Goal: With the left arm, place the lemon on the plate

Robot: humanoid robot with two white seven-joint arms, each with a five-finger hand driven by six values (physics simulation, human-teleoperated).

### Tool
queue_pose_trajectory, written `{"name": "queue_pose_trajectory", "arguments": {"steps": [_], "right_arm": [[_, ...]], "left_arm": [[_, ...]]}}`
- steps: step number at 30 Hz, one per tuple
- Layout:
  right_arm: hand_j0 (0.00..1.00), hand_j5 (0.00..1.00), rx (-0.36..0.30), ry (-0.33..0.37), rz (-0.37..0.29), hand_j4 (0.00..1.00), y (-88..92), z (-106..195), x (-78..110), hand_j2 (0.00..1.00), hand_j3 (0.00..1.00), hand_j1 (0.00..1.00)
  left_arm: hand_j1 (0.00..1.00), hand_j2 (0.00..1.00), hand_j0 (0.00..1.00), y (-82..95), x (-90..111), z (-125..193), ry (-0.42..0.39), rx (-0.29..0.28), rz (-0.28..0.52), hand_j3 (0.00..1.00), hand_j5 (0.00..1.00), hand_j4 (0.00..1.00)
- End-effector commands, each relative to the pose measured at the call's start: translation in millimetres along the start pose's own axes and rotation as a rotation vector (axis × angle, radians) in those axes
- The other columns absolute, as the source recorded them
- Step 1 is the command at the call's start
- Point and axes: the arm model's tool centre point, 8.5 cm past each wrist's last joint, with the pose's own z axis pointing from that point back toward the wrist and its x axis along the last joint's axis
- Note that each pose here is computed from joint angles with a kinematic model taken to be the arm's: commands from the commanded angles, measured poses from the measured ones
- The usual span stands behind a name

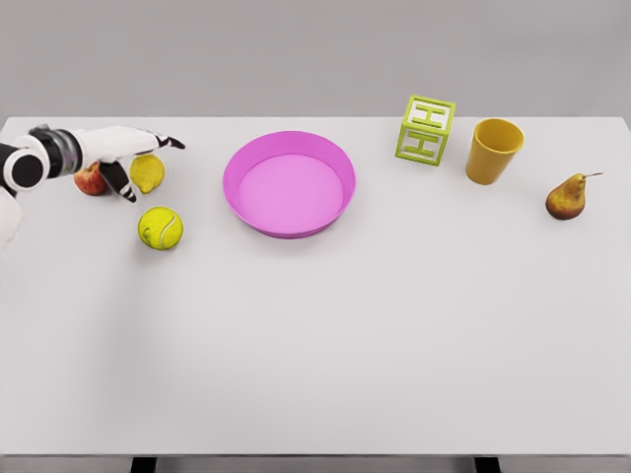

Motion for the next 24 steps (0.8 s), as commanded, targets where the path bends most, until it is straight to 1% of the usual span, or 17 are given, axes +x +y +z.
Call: {"name": "queue_pose_trajectory", "arguments": {"steps": [1, 7, 11, 16, 17, 21, 24], "right_arm": [[1.00, 1.00, 0.000, 0.001, 0.000, 1.00, 0.1, 0.0, -0.2, 1.00, 1.00, 1.00], [1.00, 1.00, 0.000, 0.001, 0.000, 1.00, 0.1, 0.0, -0.2, 1.00, 1.00, 1.00], [1.00, 1.00, 0.000, 0.000, -0.001, 1.00, 0.1, 0.0, -0.2, 1.00, 1.00, 1.00], [1.00, 1.00, 0.000, 0.001, 0.000, 1.00, 0.1, 0.0, -0.2, 1.00, 1.00, 1.00], [1.00, 1.00, 0.000, 0.000, -0.001, 1.00, 0.1, 0.0, -0.2, 1.00, 1.00, 1.00], [1.00, 1.00, 0.000, 0.001, 0.000, 1.00, 0.1, 0.0, -0.2, 1.00, 1.00, 1.00], [1.00, 1.00, 0.000, -0.001, 0.001, 1.00, 0.0, 0.0, 0.3, 1.00, 1.00, 1.00]], "left_arm": [[1.00, 1.00, 1.00, -4.5, -1.1, -2.5, 0.004, -0.011, 0.013, 1.00, 1.00, 1.00], [1.00, 1.00, 1.00, -5.4, -1.9, -2.5, 0.008, -0.013, 0.014, 1.00, 1.00, 1.00], [0.88, 0.88, 0.88, -5.8, -2.2, -2.6, 0.008, -0.014, 0.015, 0.88, 0.88, 0.88], [0.82, 0.82, 0.82, -8.5, -4.0, -2.8, 0.011, -0.020, 0.023, 0.82, 0.82, 0.82], [0.80, 0.80, 0.80, -8.5, -3.9, -2.8, 0.009, -0.020, 0.022, 0.80, 0.80, 0.80], [0.79, 0.79, 0.79, -8.5, -3.9, -2.8, 0.009, -0.020, 0.022, 0.79, 0.79, 0.79], [0.74, 0.74, 0.74, -9.2, -3.3, -3.3, 0.009, -0.024, 0.019, 0.74, 0.74, 0.74]]}}
